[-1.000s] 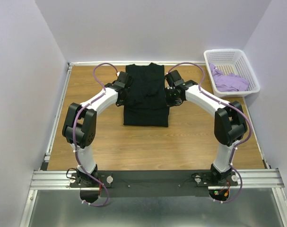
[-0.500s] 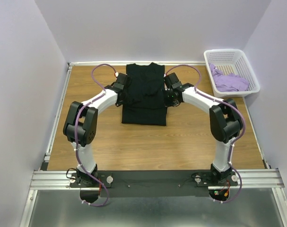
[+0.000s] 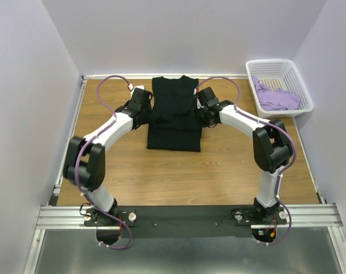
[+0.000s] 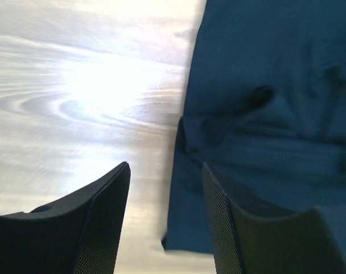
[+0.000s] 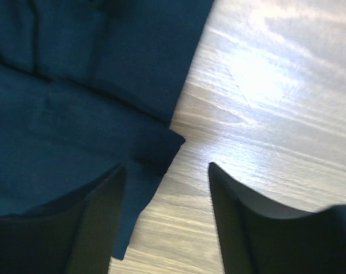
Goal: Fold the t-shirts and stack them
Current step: Fold the tshirt
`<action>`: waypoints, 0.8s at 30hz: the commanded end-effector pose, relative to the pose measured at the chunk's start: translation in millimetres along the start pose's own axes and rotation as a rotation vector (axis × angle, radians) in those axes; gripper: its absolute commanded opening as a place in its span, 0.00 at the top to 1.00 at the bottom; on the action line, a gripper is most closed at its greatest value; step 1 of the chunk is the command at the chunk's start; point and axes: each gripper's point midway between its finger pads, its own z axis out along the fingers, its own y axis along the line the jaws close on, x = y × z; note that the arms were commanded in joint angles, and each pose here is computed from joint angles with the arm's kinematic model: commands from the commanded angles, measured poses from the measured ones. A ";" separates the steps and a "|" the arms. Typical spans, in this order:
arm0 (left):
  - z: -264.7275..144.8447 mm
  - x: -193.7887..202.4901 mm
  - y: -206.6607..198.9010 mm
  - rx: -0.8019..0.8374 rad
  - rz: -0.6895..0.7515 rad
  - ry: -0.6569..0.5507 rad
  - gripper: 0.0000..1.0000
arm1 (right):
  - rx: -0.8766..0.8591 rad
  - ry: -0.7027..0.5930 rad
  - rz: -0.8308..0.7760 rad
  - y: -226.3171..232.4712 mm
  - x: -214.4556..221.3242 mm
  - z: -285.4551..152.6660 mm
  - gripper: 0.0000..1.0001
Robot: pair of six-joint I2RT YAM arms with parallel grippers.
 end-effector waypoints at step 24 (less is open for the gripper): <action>7.1 133.2 -35.3 0.154 -0.080 0.269 0.96 | 0.178 -0.057 -0.555 39.2 -29.8 42.1 0.16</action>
